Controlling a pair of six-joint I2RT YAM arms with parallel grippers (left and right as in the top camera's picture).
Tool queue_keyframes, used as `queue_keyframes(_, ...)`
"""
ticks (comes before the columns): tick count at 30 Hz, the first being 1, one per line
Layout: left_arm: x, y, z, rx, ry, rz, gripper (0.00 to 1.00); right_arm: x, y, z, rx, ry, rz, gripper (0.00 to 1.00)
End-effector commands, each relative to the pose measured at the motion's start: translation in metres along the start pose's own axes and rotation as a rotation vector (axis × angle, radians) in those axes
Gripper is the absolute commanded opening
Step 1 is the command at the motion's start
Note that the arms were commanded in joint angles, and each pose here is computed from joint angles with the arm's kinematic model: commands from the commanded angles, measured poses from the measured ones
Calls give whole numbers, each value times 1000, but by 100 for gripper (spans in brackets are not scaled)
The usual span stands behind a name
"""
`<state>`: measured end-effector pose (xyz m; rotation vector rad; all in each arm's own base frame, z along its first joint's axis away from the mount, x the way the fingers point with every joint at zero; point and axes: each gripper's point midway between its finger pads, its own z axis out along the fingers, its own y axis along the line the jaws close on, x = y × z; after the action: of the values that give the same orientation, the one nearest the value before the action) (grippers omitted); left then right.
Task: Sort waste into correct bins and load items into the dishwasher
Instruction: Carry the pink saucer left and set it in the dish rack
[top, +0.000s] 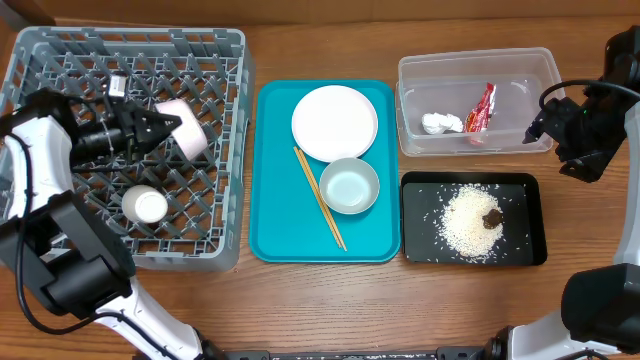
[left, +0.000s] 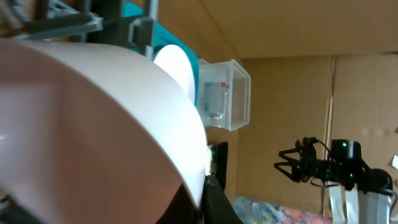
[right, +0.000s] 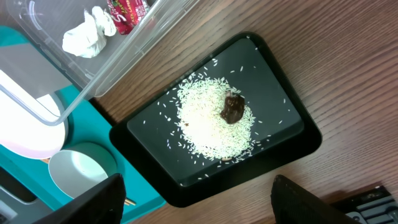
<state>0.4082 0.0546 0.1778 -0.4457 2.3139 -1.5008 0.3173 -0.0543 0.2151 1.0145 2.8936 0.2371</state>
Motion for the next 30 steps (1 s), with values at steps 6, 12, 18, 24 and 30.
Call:
queue_keyframes(6,8,55,-29,-173,6,-110,74,2,2,-14,-23,-39,-9,77)
queue_keyframes(12,8,57,-40,-174,-17,-130,82,2,2,-14,-23,-39,-10,77)
queue_keyframes(18,3,33,-53,-168,-45,-43,93,2,2,-14,-22,-39,-17,77)
queue_keyframes(24,-3,-17,-71,-199,-107,121,100,2,2,-14,-22,-39,-25,77)
queue_keyframes(30,12,-61,-76,-349,-129,300,100,3,1,-13,-19,-33,-24,77)
